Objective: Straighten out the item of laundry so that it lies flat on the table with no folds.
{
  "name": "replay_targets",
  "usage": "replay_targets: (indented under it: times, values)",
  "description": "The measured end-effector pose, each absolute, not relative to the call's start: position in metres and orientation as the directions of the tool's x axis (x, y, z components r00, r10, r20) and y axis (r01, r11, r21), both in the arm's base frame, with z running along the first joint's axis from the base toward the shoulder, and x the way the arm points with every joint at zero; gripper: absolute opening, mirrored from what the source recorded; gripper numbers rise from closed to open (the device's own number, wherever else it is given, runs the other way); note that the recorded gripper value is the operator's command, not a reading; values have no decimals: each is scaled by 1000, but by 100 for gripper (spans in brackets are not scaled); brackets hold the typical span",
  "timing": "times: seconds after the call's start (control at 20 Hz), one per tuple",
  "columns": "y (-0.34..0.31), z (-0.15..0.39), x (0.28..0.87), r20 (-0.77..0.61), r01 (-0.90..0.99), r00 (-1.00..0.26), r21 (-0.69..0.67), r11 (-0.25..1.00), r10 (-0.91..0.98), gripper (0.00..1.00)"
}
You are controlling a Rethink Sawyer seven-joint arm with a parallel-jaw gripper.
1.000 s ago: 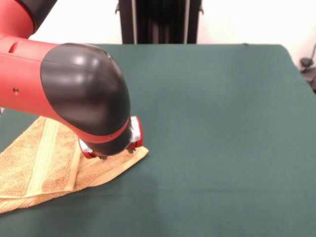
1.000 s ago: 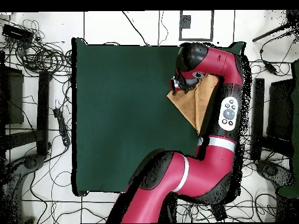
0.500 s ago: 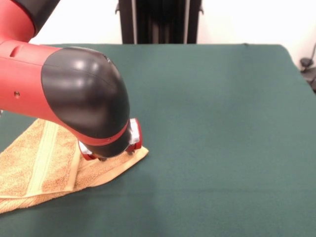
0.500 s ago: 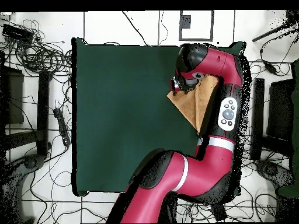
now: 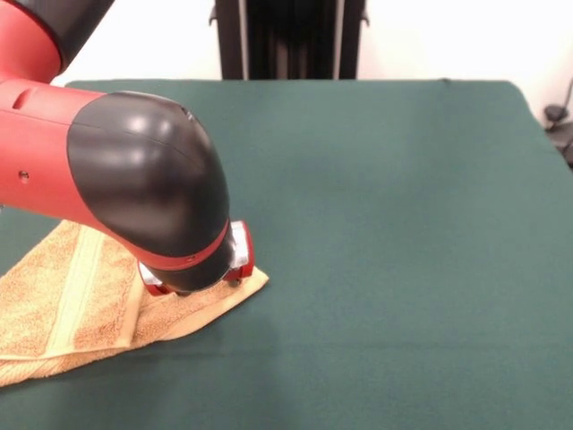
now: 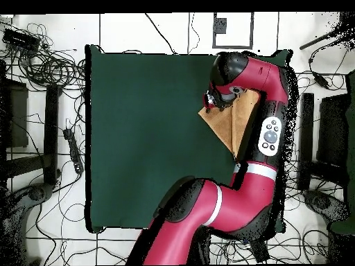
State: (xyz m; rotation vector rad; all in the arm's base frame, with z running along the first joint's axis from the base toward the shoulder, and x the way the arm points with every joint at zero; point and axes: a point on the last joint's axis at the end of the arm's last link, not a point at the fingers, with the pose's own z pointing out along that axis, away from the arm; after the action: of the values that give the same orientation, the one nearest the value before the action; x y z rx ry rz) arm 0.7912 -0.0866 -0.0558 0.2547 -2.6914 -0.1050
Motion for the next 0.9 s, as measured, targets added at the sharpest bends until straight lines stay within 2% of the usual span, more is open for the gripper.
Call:
replay_targets:
  times: [0.9]
  values:
    - [-94, -55, 795, 402, -52, -910, 141, 989, -105, 100]
